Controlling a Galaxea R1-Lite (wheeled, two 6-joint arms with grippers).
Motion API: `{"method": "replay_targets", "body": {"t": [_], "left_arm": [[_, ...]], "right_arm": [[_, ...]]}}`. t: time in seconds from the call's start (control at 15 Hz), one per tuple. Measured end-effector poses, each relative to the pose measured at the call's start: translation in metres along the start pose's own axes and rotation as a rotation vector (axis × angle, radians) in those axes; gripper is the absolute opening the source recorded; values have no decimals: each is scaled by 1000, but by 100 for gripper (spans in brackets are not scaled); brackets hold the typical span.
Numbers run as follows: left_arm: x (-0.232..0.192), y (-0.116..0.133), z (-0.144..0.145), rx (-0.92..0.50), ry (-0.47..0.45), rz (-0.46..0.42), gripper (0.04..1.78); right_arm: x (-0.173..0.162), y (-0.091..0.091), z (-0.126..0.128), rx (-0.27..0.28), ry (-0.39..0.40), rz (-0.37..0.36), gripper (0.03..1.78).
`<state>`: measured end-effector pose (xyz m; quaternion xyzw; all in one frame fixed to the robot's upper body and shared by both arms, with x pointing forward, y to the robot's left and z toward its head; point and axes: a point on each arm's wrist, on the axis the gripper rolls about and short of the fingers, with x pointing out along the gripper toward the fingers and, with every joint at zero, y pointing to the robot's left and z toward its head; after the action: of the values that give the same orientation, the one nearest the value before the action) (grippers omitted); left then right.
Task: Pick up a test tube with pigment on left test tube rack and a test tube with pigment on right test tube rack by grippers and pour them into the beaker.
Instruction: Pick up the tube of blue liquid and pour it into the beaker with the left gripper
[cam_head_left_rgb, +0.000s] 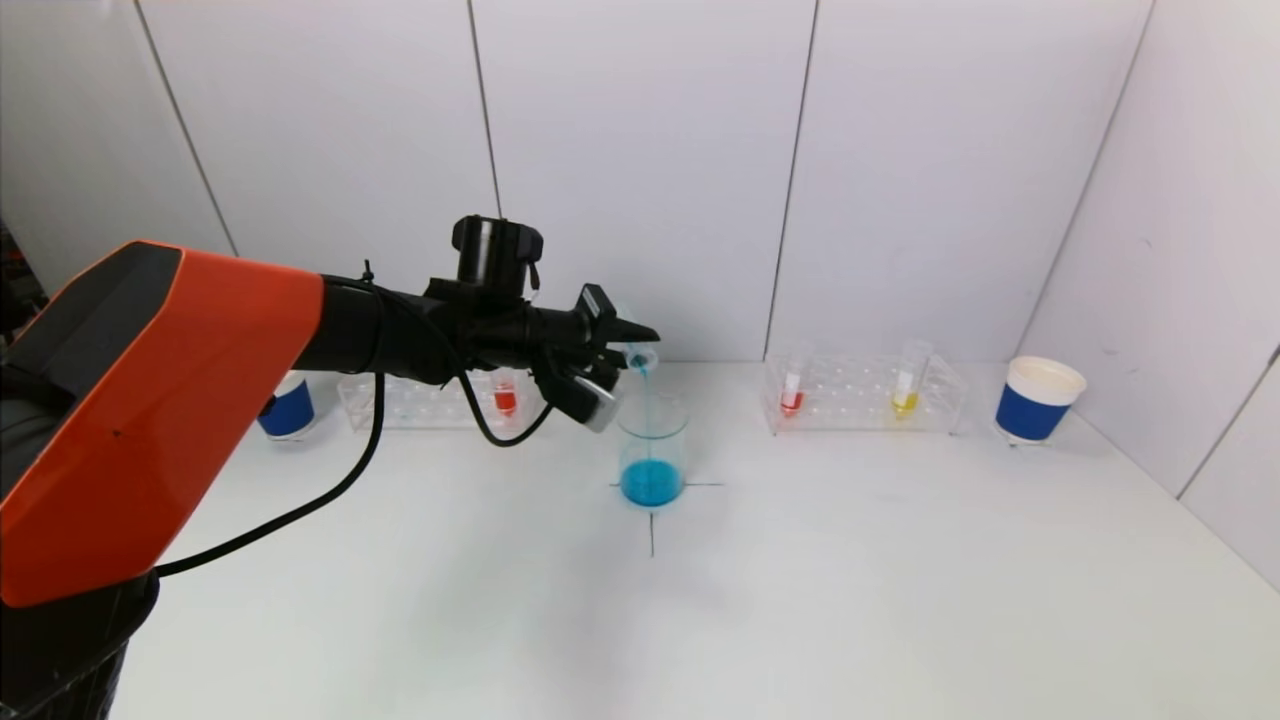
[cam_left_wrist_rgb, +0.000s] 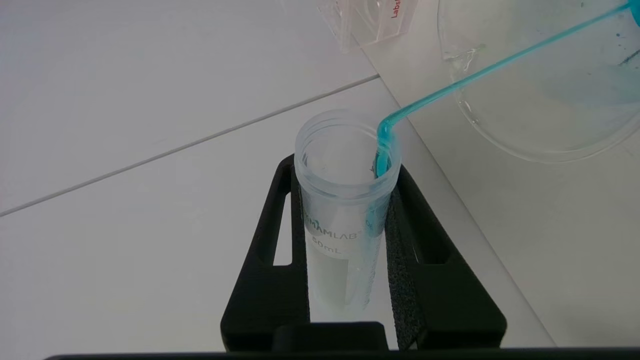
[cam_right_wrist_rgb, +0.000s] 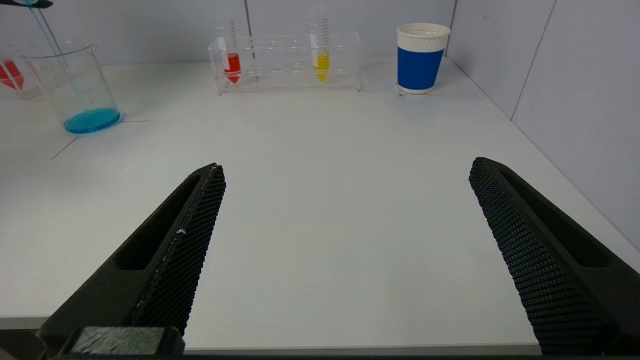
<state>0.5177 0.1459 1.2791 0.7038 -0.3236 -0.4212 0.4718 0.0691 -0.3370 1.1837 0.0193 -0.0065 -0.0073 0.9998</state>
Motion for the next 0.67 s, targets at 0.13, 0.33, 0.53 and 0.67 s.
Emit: {"method": "replay_targets", "body": {"t": [0.13, 0.33, 0.53, 0.67], "left_arm": [[0, 0, 0, 14, 0, -1, 46], [0, 2, 0, 43, 5, 4, 46], [1, 5, -2, 64, 11, 13, 46], [1, 5, -2, 66, 11, 13, 46]], "right_arm": [[0, 0, 0, 0, 0, 0, 177], [0, 0, 0, 0, 0, 0, 177], [0, 0, 0, 0, 0, 0, 177], [0, 0, 0, -1, 0, 0, 177]]}}
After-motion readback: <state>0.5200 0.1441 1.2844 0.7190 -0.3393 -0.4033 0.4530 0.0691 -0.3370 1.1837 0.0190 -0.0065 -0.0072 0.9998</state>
